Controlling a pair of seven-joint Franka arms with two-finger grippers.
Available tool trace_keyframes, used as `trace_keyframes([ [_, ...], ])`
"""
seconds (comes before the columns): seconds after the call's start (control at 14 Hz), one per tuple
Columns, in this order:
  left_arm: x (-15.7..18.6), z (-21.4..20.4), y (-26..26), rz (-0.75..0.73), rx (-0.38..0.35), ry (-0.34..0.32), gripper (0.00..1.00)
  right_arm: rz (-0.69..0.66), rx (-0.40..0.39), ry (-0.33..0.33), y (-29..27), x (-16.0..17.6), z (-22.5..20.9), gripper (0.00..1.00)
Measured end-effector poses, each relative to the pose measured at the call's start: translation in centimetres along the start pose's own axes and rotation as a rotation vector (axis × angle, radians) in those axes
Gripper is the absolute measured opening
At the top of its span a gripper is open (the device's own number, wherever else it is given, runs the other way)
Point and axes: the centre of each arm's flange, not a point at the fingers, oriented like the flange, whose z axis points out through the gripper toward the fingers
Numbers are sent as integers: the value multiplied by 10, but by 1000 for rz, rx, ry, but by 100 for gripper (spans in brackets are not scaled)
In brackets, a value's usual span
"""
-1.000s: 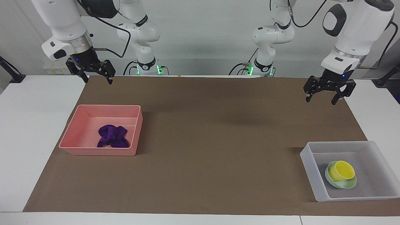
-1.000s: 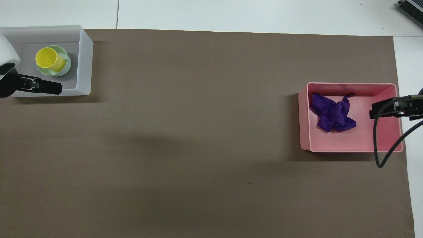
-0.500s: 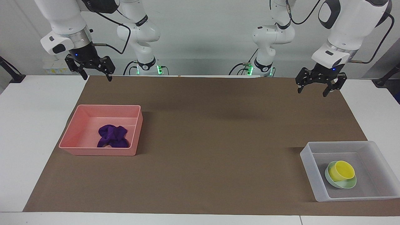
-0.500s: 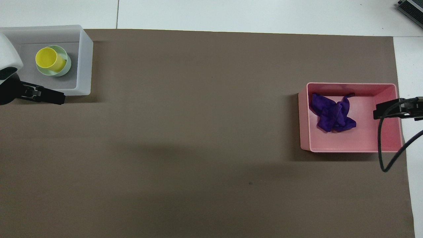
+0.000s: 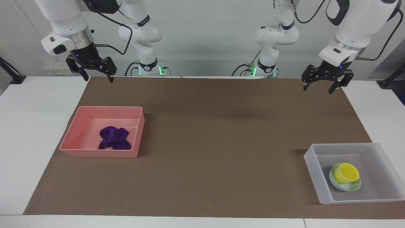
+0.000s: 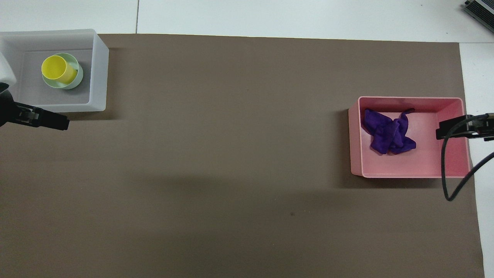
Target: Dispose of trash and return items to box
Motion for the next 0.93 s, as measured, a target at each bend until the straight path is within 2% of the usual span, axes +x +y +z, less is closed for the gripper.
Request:
trace_keyframes([
  [0.14, -1, 1, 0, -5, -2, -10, 100, 0, 0, 0, 0, 0, 0, 100],
  [0.36, -7, 5, 0, -43, -9, -63, 100, -1, 0, 0, 0, 0, 0, 100],
  [0.93, -8, 4, 0, -58, -8, -63, 100, -1, 0, -2, -1, 0, 1, 100],
])
